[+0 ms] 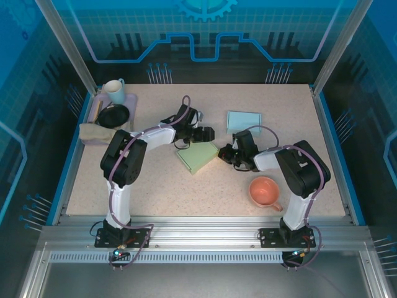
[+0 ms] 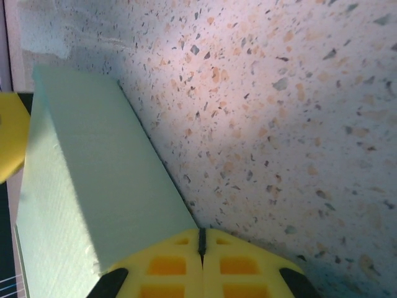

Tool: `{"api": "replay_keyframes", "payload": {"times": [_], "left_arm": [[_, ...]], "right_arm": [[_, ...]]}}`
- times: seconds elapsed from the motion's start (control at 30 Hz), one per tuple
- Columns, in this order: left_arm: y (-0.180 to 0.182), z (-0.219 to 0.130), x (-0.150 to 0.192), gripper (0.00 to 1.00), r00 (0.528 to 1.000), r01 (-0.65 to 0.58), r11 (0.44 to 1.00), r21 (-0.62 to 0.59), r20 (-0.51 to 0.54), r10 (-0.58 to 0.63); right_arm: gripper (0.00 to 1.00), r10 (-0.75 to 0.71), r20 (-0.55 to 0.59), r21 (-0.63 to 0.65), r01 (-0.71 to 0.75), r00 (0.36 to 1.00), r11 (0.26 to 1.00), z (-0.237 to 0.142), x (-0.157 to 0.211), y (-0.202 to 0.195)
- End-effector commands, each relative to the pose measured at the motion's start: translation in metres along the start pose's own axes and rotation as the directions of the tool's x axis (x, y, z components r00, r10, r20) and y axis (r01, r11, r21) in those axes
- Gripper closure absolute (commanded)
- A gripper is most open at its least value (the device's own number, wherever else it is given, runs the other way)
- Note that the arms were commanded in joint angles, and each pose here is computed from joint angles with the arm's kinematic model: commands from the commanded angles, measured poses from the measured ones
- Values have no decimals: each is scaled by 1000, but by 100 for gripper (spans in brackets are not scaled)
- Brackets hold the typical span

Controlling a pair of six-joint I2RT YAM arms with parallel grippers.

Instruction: Fold the paper box

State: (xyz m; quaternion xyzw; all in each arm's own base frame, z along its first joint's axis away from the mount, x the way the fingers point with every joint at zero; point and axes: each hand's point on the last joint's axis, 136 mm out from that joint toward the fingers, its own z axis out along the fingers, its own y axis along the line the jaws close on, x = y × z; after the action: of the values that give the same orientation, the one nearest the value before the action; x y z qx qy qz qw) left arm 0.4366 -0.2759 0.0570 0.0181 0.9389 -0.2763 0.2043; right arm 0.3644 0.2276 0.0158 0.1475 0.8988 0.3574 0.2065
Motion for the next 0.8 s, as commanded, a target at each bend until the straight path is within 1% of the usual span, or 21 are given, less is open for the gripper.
{"api": "replay_keyframes", "payload": {"times": [0.0, 0.07, 0.17, 0.33, 0.4, 0.5, 0.57, 0.67, 0.77], "left_arm": [[-24, -15, 18, 15, 995, 61, 998, 10, -80, -60], [1, -26, 3, 14, 991, 131, 990, -43, -35, -133], [32, -43, -7, 13, 975, 222, 970, -101, 29, -220], [57, -67, 2, 9, 956, 287, 946, -150, 102, -274], [59, -73, 10, 8, 955, 287, 948, -140, 114, -273], [54, -75, 26, 8, 959, 275, 958, -84, 90, -268], [52, -75, 37, 9, 958, 284, 957, -58, 71, -279], [55, -75, 51, 9, 953, 299, 953, -50, 63, -296], [58, -73, 62, 9, 951, 306, 951, -51, 60, -303]], "right_arm": [[100, -6, 40, -17, 7, 999, 1000, 2, -10, 0], [100, -22, 48, -6, 23, 999, 1000, -5, -10, 2], [100, -58, 59, 24, 57, 997, 998, -19, -12, 5], [100, -115, 56, 67, 111, 992, 992, -41, -6, 7], [100, -126, 50, 68, 123, 991, 990, -47, 0, 7], [100, -112, 38, 70, 109, 993, 992, -53, 16, 6], [100, -106, 25, 68, 104, 994, 992, -53, 33, 10], [100, -117, -27, 62, 118, 993, 991, -50, 60, 20], [100, -117, -55, 60, 120, 992, 991, -44, 84, 28]]}}
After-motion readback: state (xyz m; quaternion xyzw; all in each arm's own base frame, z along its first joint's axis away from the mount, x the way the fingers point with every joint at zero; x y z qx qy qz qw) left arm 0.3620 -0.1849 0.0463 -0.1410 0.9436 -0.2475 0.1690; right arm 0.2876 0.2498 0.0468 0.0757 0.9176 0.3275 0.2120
